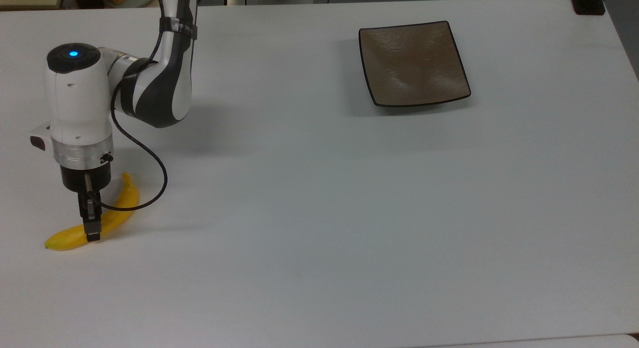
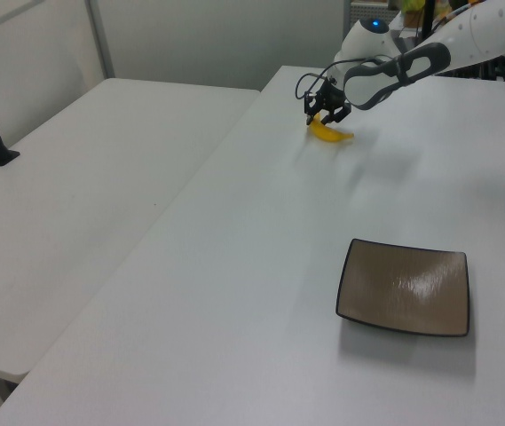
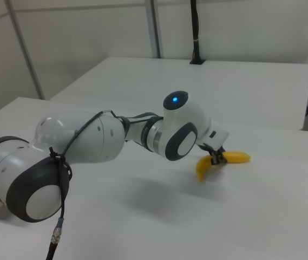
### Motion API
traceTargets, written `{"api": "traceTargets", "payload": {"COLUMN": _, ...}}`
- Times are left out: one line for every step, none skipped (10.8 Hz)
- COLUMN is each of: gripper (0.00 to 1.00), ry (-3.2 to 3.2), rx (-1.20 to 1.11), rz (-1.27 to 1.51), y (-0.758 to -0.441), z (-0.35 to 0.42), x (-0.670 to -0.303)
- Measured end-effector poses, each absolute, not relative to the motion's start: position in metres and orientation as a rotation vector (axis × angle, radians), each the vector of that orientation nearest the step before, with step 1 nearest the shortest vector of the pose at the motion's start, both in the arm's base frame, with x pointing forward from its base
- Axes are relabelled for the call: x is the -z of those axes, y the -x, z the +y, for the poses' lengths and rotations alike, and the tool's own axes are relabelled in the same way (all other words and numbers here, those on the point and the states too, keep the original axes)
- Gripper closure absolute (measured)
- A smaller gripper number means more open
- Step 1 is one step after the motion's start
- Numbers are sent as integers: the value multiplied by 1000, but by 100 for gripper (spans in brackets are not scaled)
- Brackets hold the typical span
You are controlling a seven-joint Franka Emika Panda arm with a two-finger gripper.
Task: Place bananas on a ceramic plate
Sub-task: 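Close the gripper around the middle of the yellow banana, then lift the banana and carry it over the brown square plate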
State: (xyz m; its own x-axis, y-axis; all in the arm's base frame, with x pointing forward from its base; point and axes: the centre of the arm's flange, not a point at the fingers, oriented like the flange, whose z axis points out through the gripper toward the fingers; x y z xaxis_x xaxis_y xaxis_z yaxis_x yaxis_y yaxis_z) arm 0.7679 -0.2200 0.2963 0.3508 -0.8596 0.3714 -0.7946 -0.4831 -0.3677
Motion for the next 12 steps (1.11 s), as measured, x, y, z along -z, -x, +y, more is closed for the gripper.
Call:
{"api": "traceTargets", "payload": {"gripper": 66, "ry": 2481, "rx": 804, "rz": 1522, "y": -769, "z": -219, "x": -297}}
{"api": "traceTargets", "payload": {"gripper": 68, "ry": 2482, "rx": 803, "rz": 1520, "y": -769, "z": -219, "x": -296}}
{"api": "traceTargets", "payload": {"gripper": 68, "ry": 2482, "rx": 803, "rz": 1520, "y": -769, "z": -219, "x": -296}}
{"api": "traceTargets", "payload": {"gripper": 68, "ry": 2482, "rx": 804, "rz": 1519, "y": -769, "z": -218, "x": -297}}
{"api": "traceTargets", "payload": {"gripper": 68, "ry": 2480, "rx": 807, "rz": 1518, "y": -770, "z": -218, "x": -298}}
{"api": "traceTargets", "payload": {"gripper": 68, "ry": 2477, "rx": 814, "rz": 1514, "y": -771, "z": -217, "x": -301}}
{"api": "traceTargets", "payload": {"gripper": 68, "ry": 2471, "rx": 828, "rz": 1507, "y": -773, "z": -216, "x": -308}}
{"api": "traceTargets", "payload": {"gripper": 68, "ry": 2465, "rx": 847, "rz": 1498, "y": -774, "z": -214, "x": -318}}
{"api": "traceTargets", "payload": {"gripper": 68, "ry": 2470, "rx": 861, "rz": 1486, "y": -775, "z": -211, "x": -329}}
{"api": "traceTargets", "payload": {"gripper": 68, "ry": 2488, "rx": 864, "rz": 1474, "y": -775, "z": -208, "x": -343}}
{"api": "traceTargets", "payload": {"gripper": 68, "ry": 2508, "rx": 857, "rz": 1465, "y": -774, "z": -204, "x": -357}}
{"api": "traceTargets", "payload": {"gripper": 68, "ry": 2535, "rx": 841, "rz": 1452, "y": -772, "z": -196, "x": -371}}
